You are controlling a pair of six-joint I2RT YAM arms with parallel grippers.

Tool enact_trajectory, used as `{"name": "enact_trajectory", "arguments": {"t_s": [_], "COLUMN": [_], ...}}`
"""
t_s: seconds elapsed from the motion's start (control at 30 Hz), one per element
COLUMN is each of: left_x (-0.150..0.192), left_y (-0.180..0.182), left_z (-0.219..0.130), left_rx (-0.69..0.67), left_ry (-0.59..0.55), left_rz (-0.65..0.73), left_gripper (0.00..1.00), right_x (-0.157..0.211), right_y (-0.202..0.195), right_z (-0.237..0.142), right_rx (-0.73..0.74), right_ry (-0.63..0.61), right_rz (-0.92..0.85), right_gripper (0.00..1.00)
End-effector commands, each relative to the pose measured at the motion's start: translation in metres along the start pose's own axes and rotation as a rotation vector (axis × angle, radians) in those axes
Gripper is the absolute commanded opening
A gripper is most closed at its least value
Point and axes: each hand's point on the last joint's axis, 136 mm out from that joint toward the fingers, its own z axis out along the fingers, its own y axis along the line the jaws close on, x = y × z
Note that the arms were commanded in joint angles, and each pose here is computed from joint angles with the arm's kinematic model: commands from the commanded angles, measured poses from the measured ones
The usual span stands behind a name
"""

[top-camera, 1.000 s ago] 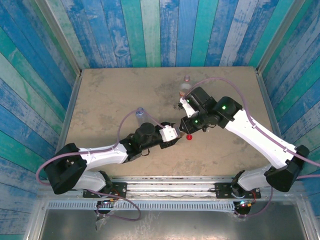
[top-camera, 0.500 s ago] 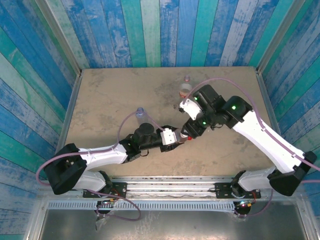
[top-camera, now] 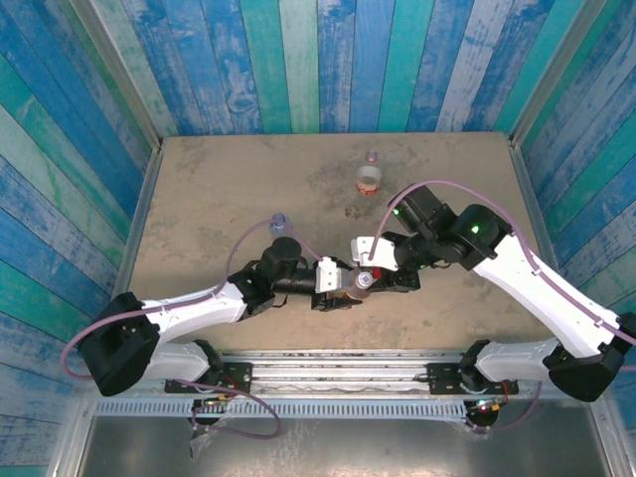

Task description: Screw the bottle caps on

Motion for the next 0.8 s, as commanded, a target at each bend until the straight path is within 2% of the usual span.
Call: {"name": "enact_trajectory", "arguments": {"t_s": [0.0, 0.3, 0.4, 0.53, 0.6, 0.67, 0.77], "left_x": [-0.020, -0.020, -0.018, -0.016, -0.017, -0.018, -0.015], "left_y": [-0.004, 0.000, 0.019, 0.060, 0.076, 0.086, 0.091], "left_z": [-0.006, -0.006, -0.007, -0.016, -0.022, -0.025, -0.020], "left_rx": [0.035, 0.013, -0.099, -0.345, -0.457, -0.537, -0.582], "left_ry": [-0.043, -0.038, -0.025, -0.007, -0.011, -0.008, 0.031], "left_rz": [0.021, 0.015, 0.010, 0.005, 0.010, 0.037, 0.079], "left_gripper": [0.53, 0.53, 0.53, 0.52, 0.52, 0.52, 0.52], "right_x": [0.003, 0.003, 0.002, 0.002, 0.012, 0.022, 0.034], "right_y": [0.007, 0.007, 0.000, -0.032, -0.051, -0.059, -0.059], "right_z": [0.008, 0.013, 0.014, 0.020, 0.022, 0.024, 0.034], "right_rx": [-0.055, -0.064, -0.031, 0.114, 0.223, 0.280, 0.296], "right_ry": [0.014, 0.024, 0.029, 0.031, 0.064, 0.101, 0.138], "right_rz": [-0.060, -0.030, 0.065, 0.417, 0.694, 0.889, 1.155], "right_gripper": [0.49, 0.24, 0.18, 0.11, 0.10, 0.07, 0.10]}}
